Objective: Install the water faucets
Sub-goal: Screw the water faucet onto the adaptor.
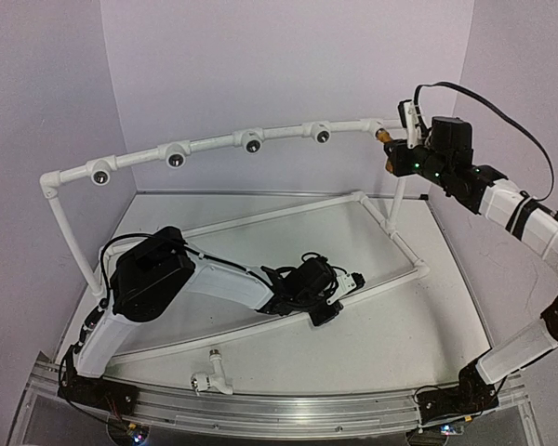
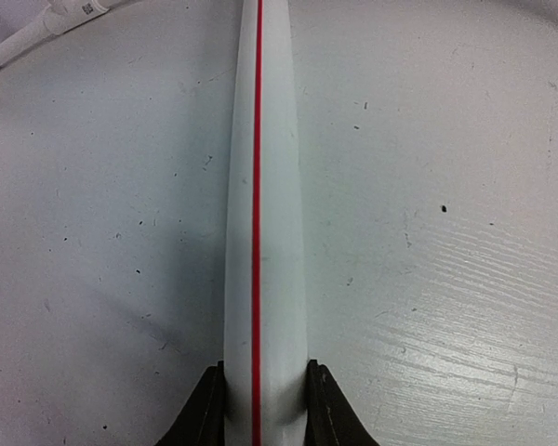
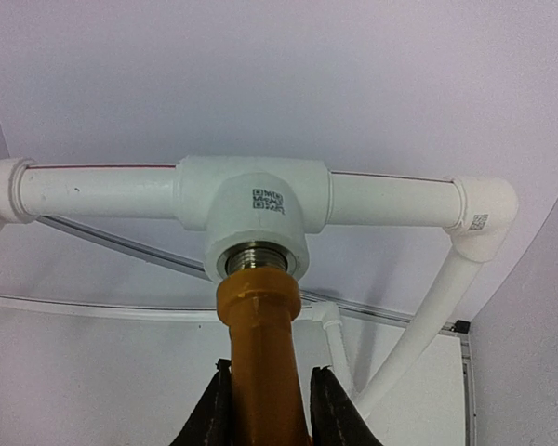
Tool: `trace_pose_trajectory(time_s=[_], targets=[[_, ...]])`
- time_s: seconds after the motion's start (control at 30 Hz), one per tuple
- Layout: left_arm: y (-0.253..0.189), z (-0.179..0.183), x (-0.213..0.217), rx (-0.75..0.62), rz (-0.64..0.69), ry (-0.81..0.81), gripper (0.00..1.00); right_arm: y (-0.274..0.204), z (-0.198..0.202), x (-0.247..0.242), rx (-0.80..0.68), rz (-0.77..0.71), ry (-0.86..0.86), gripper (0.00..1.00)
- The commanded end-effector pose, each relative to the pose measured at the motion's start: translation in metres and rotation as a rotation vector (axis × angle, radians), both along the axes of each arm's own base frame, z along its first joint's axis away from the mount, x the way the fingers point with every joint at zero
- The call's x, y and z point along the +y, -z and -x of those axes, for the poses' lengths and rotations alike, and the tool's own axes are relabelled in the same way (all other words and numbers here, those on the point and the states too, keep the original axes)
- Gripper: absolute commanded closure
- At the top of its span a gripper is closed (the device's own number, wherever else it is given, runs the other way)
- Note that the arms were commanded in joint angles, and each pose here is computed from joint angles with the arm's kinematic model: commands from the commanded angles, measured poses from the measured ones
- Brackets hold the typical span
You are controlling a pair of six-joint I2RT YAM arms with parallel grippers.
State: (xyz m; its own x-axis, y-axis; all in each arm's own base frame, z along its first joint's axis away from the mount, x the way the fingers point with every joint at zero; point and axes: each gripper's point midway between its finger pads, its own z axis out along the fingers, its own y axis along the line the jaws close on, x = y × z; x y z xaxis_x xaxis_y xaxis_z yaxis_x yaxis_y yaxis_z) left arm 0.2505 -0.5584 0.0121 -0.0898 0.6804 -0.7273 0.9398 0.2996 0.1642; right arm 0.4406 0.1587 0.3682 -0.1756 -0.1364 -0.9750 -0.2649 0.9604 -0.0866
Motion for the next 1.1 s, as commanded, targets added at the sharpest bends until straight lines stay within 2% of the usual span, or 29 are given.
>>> trace_pose_trajectory(time_s=[0.0,1.07], targets=[[0.132,0.115,0.072,0.253,-0.435,0.227,1.00,-0.089,-0.009,-0.027,-0.237,-0.212,0.084,1.00],[0.134,0.116,0.072,0.252,-0.441,0.227,1.00,-0.072,-0.022,-0.033,-0.106,-0.544,0.039,1.00]])
